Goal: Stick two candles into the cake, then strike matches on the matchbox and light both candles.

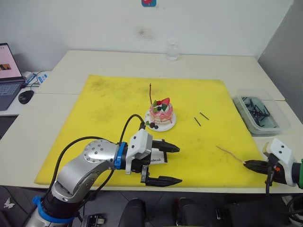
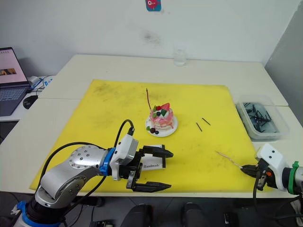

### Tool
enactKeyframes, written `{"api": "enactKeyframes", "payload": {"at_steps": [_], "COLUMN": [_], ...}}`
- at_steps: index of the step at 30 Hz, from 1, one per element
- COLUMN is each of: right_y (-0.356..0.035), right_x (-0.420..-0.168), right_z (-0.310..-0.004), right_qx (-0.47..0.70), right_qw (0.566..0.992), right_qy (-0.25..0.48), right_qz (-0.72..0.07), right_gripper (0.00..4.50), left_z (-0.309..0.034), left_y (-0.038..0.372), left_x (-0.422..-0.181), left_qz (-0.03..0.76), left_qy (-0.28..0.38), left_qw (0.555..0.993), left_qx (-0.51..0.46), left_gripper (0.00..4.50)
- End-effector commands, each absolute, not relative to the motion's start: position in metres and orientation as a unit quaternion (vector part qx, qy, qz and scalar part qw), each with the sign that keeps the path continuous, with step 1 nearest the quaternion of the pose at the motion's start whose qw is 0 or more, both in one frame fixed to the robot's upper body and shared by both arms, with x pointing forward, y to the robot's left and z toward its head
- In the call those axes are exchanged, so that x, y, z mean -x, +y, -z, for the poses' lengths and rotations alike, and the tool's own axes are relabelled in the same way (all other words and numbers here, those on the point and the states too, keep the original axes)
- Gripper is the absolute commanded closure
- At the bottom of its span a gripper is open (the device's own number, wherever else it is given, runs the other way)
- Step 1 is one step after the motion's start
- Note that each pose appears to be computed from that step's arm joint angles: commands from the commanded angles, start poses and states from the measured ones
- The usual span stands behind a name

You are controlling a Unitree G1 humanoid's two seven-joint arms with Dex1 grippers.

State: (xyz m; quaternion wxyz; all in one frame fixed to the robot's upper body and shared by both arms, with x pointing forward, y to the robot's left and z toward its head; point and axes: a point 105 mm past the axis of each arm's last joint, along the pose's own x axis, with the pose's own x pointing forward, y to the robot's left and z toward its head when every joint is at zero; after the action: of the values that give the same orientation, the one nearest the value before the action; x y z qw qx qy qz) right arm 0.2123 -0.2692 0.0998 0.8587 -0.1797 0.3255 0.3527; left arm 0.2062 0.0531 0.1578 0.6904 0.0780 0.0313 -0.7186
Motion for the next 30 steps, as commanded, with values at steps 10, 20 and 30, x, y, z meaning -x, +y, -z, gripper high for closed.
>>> {"api": "enactKeyframes", "payload": {"at_steps": [10,20,30], "right_y": [-0.267,-0.257,-0.252], "right_x": [-0.208,-0.213,-0.235], "right_z": [-0.127,-0.157,-0.133], "right_qx": [0.184,0.272,0.304], "right_qw": [0.861,0.804,0.761], "right_qy": [0.315,0.407,0.459], "right_qz": [-0.354,-0.338,-0.343], "right_gripper": [0.97,0.97,0.97], "left_z": [-0.158,-0.155,-0.165], "left_y": [0.046,0.044,0.031], "left_x": [-0.204,-0.201,-0.190], "left_qz": [0.720,0.723,0.736], "left_qy": [0.019,-0.001,-0.040], "left_qw": [0.689,0.680,0.661], "left_qx": [-0.083,-0.122,-0.141], "left_gripper": [0.00,0.00,0.00]}}
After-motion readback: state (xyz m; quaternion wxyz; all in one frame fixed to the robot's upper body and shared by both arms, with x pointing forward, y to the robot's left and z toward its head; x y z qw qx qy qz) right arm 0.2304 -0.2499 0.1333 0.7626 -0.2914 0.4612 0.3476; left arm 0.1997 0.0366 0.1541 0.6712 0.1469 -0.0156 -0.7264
